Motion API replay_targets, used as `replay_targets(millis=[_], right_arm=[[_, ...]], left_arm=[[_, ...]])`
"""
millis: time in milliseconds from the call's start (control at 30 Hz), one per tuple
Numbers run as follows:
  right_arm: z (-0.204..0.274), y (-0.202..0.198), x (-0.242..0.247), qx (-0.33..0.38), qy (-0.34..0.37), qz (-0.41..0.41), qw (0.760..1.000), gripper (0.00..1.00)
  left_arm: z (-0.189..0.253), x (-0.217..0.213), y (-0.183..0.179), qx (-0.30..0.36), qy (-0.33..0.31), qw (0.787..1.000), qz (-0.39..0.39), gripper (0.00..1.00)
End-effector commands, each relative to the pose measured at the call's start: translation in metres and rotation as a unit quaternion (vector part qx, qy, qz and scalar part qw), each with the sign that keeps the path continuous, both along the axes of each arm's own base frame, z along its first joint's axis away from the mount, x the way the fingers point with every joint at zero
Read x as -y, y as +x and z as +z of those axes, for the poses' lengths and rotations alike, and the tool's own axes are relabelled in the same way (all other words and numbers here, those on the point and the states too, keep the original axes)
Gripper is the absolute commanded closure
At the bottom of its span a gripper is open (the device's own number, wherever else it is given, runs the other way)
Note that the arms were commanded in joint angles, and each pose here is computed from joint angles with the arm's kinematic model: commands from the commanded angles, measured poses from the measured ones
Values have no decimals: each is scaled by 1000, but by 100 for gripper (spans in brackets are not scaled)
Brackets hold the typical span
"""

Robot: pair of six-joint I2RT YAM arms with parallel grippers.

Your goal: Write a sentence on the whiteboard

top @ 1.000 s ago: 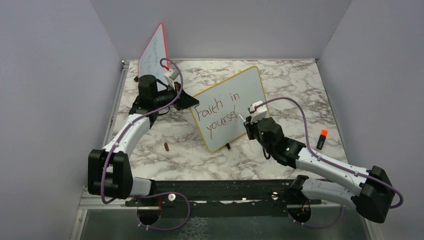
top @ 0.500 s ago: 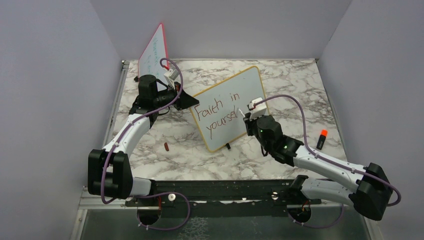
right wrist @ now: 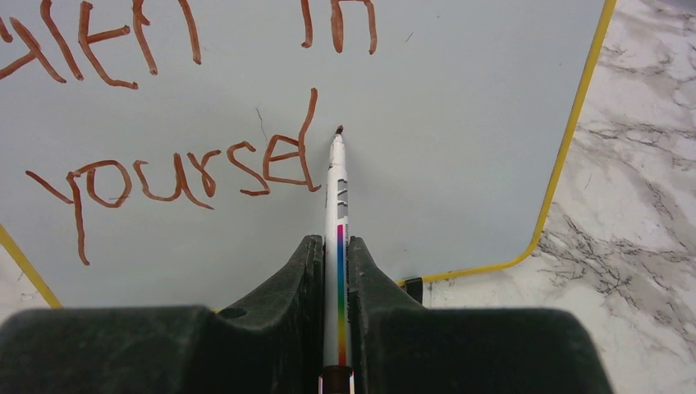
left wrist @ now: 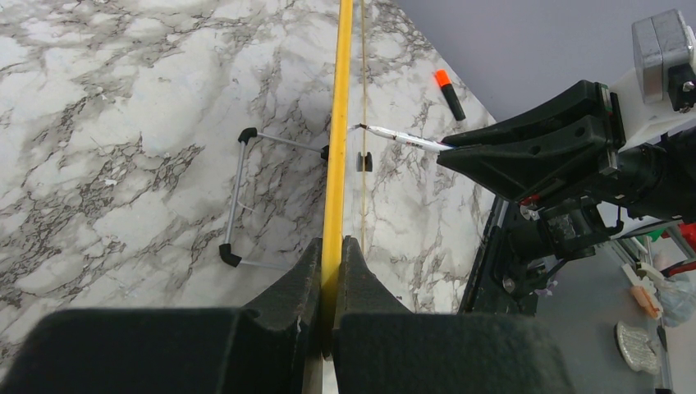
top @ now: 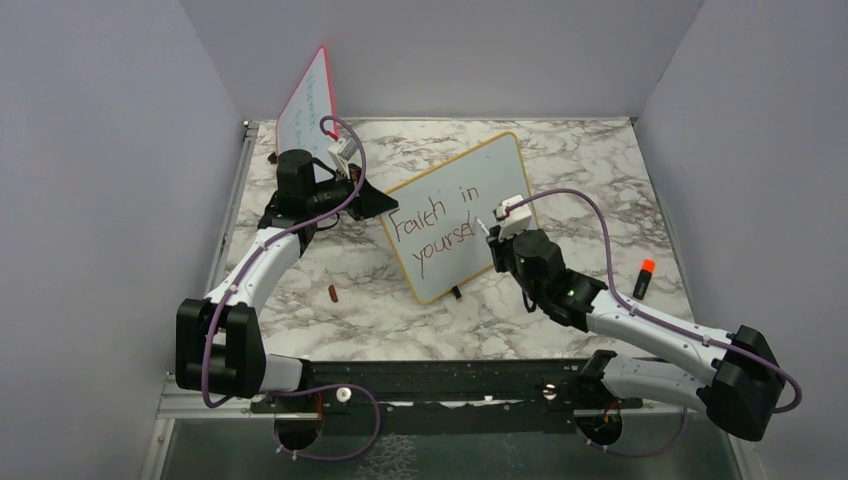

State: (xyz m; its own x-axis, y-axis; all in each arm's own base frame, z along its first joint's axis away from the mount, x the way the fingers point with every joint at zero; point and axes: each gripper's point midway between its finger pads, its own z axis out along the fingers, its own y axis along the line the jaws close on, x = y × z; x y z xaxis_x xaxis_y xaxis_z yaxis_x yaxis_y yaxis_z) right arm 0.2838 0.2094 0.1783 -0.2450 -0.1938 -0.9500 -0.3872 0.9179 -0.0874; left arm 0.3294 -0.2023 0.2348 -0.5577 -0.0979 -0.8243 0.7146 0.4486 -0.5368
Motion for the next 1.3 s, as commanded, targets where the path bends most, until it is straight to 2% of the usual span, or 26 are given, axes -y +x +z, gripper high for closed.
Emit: replay_targets(millis=[0,500,833,967,1267], right_arm=[[-1,-7,-3,-21,7,19,1000,99],[-40,-28,10,-94,-11,9,995,99],[-51,-44,3,-129,-10,47,990,99],[-39,-43,0,-120,7,50,991,99],[-2,-23,15,-39,30,-3,999,99]], left_arm=[[-35,0,-3,-42,35,999,6,100],[-34,0,-3,-40,35,999,7,100],[-35,0,-3,-41,35,999,7,100],[-35,0,-3,-42,36,998,7,100],[-34,0,-3,-41,35,999,6,100]])
